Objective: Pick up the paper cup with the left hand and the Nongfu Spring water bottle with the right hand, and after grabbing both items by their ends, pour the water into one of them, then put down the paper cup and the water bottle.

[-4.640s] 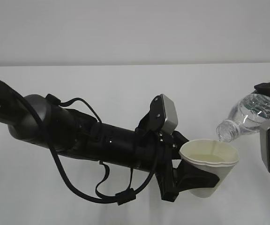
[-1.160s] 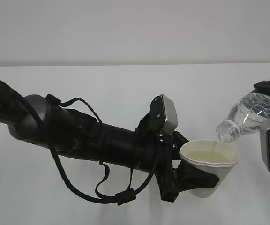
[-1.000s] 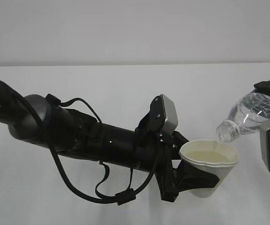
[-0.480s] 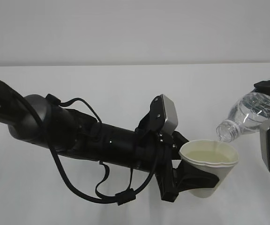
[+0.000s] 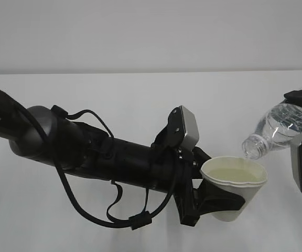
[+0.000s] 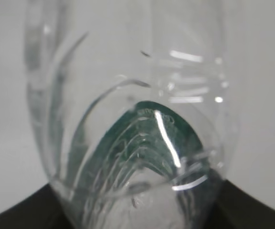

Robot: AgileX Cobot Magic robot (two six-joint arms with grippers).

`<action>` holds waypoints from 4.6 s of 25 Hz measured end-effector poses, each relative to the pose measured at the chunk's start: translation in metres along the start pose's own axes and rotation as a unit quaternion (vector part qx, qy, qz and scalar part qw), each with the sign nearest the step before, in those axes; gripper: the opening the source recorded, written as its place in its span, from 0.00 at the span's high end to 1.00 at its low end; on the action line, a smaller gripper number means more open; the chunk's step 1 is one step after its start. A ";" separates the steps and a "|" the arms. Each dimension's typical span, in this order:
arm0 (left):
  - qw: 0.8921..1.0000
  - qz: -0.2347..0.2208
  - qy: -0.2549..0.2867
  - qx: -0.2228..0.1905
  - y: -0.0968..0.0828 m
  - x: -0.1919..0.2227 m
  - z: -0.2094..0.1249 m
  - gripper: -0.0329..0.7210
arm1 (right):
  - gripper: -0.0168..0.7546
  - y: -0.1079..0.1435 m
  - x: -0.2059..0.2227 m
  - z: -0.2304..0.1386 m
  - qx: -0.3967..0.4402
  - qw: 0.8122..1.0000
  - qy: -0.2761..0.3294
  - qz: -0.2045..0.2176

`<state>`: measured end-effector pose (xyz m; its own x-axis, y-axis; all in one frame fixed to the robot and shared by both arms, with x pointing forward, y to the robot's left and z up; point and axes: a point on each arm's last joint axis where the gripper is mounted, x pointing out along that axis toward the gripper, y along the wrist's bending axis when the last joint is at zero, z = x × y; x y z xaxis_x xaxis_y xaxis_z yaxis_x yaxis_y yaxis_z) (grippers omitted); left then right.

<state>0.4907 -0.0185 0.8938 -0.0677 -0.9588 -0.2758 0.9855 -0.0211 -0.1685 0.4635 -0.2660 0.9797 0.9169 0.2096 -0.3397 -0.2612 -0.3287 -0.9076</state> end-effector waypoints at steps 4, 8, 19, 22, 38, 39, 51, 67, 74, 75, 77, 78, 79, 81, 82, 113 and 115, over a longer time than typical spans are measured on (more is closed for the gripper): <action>1.000 0.000 0.000 0.000 0.000 0.000 0.000 0.39 | 0.46 0.000 0.000 0.000 -0.001 1.000 0.000 0.000; 1.000 0.000 0.000 0.000 0.000 0.000 0.000 0.39 | 0.46 0.000 0.000 0.000 -0.001 1.000 0.000 0.000; 1.000 0.001 0.001 0.000 0.000 0.000 0.000 0.39 | 0.46 0.000 0.000 0.000 -0.002 1.000 -0.001 0.000; 1.000 0.001 0.001 0.000 0.000 0.000 0.000 0.39 | 0.46 0.000 0.000 0.000 -0.002 1.000 -0.001 0.000; 1.000 0.002 -0.001 0.003 0.002 0.001 0.002 0.39 | 0.46 0.000 0.000 0.000 0.034 0.999 -0.001 0.000; 1.000 0.002 -0.002 0.004 0.002 0.001 0.002 0.39 | 0.46 0.000 0.000 0.000 0.041 0.999 -0.001 0.000; 1.000 0.006 -0.006 0.000 0.003 0.001 0.003 0.39 | 0.46 -0.002 0.000 -0.003 0.156 0.988 0.017 -0.013; 0.999 0.025 -0.020 -0.009 0.007 0.000 0.005 0.39 | 0.46 -0.016 -0.002 -0.007 0.355 0.930 0.002 -0.095; 0.999 0.034 -0.020 0.003 0.011 -0.003 0.005 0.39 | 0.46 -0.021 -0.003 -0.007 0.447 0.885 -0.018 -0.127; 0.999 0.035 -0.020 0.003 0.012 -0.004 0.005 0.39 | 0.46 -0.021 -0.004 -0.007 0.459 0.878 -0.022 -0.133; 0.999 0.038 -0.021 0.003 0.014 -0.005 0.004 0.39 | 0.46 -0.019 -0.007 -0.005 0.490 0.859 -0.032 -0.146; 0.999 0.039 -0.021 0.002 0.015 -0.006 0.004 0.39 | 0.46 -0.017 -0.009 -0.005 0.504 0.849 -0.037 -0.153; 0.999 0.041 -0.020 0.002 0.016 -0.007 0.004 0.39 | 0.46 -0.016 -0.011 -0.004 0.518 0.839 -0.040 -0.160; 0.999 0.044 -0.021 0.002 0.018 -0.008 0.004 0.39 | 0.46 -0.014 -0.014 -0.004 0.545 0.819 -0.047 -0.173; 0.999 0.046 -0.021 0.001 0.019 -0.010 0.004 0.39 | 0.46 -0.013 -0.015 -0.003 0.556 0.810 -0.052 -0.179; 0.998 0.062 -0.016 0.015 0.030 -0.021 0.001 0.39 | 0.46 0.054 0.031 0.011 0.745 0.663 -0.025 -0.067; 0.998 0.065 -0.012 0.017 0.031 -0.021 0.001 0.39 | 0.46 0.057 0.037 0.011 0.746 0.663 -0.021 -0.060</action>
<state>0.5224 0.0006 0.8951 0.0641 -0.9607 -0.2701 0.9904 0.0945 -0.1009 0.4792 -0.2668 0.9128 0.9570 0.1869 -0.2218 -0.2233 0.9628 -0.1522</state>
